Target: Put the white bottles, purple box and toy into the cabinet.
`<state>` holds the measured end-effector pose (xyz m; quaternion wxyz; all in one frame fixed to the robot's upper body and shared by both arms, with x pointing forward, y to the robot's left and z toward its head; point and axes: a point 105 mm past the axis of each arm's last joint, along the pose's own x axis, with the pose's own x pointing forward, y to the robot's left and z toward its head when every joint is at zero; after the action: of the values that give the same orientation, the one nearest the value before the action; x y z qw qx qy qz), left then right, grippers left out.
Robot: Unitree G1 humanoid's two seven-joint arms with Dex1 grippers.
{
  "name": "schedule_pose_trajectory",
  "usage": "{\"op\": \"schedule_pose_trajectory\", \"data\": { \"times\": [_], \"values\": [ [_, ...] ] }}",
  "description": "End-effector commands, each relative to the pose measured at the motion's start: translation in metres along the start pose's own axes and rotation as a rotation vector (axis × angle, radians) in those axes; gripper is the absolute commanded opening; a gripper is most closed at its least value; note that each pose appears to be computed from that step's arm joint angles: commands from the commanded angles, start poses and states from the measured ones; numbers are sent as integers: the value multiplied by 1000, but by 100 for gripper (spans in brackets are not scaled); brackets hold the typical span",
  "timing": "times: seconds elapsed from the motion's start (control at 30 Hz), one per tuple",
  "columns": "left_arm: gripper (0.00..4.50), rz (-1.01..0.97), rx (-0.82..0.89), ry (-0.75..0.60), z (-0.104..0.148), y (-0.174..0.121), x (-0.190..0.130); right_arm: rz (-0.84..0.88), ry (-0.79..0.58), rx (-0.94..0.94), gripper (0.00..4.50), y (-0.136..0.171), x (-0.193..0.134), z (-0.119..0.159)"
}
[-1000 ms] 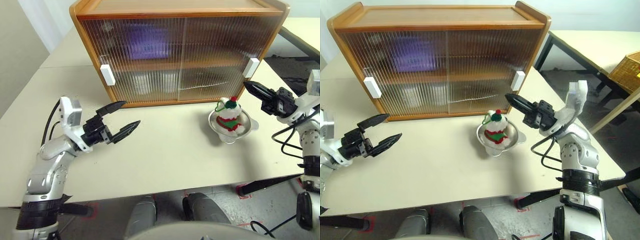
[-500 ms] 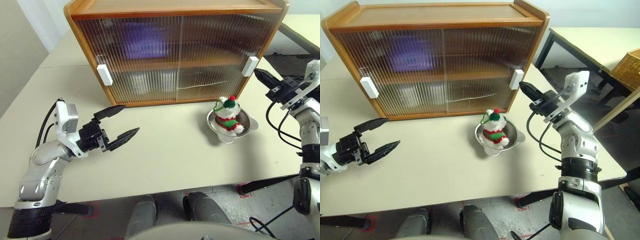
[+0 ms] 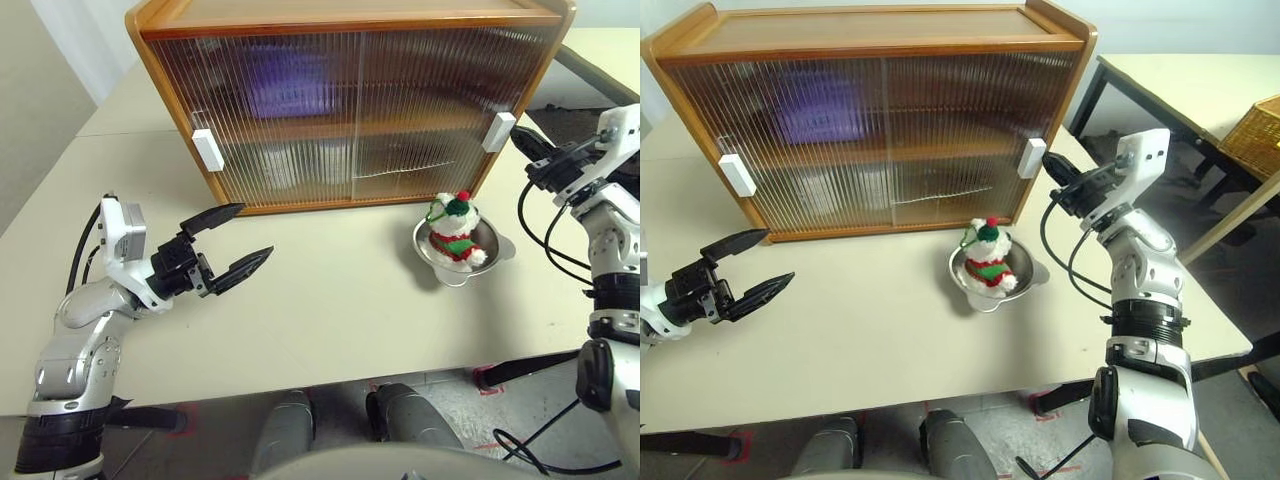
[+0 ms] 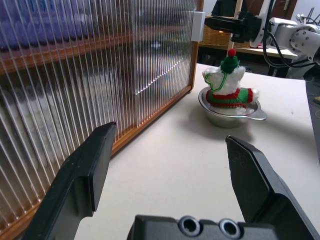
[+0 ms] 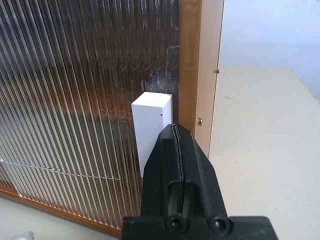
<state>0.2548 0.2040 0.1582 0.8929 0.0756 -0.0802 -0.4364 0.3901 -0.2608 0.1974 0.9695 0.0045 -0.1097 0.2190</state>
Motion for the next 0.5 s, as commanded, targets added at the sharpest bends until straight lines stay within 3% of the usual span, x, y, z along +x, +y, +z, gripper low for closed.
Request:
{"op": "schedule_pose_trajectory", "data": {
  "times": [0.03, 0.5],
  "values": [
    [450, -2, 2, 11, -4, 1, -3, 32, 11, 5, 2, 7, 6, 1],
    [450, -8, 3, 23, -6, -1, -5, 155, 11, 73, 2, 43, 24, 3]
  ]
}}
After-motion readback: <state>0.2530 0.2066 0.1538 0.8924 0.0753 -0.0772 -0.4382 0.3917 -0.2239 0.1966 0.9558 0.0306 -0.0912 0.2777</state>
